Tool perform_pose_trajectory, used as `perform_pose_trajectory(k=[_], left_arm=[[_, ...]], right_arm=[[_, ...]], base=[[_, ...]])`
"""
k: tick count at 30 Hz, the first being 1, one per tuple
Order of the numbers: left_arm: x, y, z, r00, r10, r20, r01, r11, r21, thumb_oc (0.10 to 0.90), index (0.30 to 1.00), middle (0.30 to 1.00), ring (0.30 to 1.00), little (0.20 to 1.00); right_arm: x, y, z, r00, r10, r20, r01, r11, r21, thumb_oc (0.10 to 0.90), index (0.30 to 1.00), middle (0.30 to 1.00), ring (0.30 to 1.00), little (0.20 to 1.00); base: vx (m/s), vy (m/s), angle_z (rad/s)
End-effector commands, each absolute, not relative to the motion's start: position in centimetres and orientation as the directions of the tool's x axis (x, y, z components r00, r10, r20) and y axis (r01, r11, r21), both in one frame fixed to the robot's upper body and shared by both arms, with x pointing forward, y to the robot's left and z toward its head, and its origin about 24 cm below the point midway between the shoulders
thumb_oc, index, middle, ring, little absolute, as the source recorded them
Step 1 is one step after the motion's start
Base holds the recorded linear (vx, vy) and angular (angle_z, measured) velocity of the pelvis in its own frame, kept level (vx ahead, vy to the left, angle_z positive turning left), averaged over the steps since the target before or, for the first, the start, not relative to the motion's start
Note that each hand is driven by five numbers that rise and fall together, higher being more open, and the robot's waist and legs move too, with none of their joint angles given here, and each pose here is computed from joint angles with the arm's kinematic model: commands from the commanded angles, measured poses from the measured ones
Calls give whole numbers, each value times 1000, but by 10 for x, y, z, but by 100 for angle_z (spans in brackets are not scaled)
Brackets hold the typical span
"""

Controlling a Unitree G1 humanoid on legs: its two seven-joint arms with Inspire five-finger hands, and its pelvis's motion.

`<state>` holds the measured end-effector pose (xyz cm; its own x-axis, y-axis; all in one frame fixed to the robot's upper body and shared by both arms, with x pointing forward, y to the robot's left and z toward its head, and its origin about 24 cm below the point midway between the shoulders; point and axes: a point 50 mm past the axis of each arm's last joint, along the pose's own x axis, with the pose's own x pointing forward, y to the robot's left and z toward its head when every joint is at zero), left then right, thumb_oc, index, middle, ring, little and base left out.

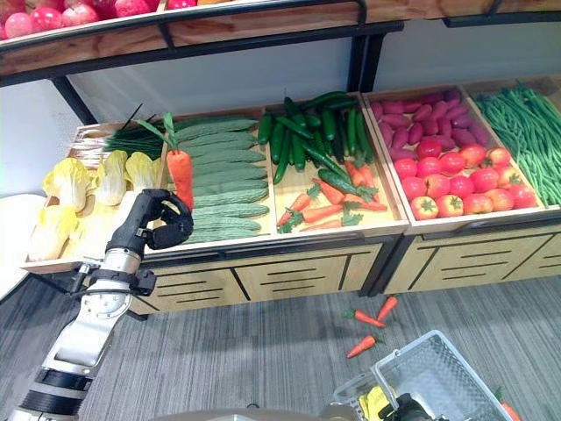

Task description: Get the vegetables into the basket

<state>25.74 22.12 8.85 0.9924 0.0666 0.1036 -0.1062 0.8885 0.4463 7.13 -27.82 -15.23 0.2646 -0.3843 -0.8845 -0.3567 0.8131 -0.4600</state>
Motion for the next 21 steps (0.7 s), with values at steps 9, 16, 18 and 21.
perform_pose_trajectory(k=[9,16,18,21], left_arm=[[260,211,166,890,-29,455,-171,903,393,400,300,300,300,300],[261,210,172,877,-35,478,-180,900,396,400,300,300,300,300],[263,208,173,876,-38,481,-179,900,397,400,300,300,300,300],[265,205,177,868,-51,494,-171,903,395,400,300,300,300,300]], right_arm=[[79,-261,-157,282,-358,-890,-351,825,-443,400,300,300,300,300],[79,-262,-156,285,-369,-884,-318,834,-451,400,300,300,300,300],[77,-262,-157,285,-372,-883,-308,837,-452,400,300,300,300,300],[79,-263,-156,290,-378,-879,-290,841,-457,400,300,300,300,300]], base=[[13,142,4],[27,152,-4],[22,182,-14],[-12,162,-15]])
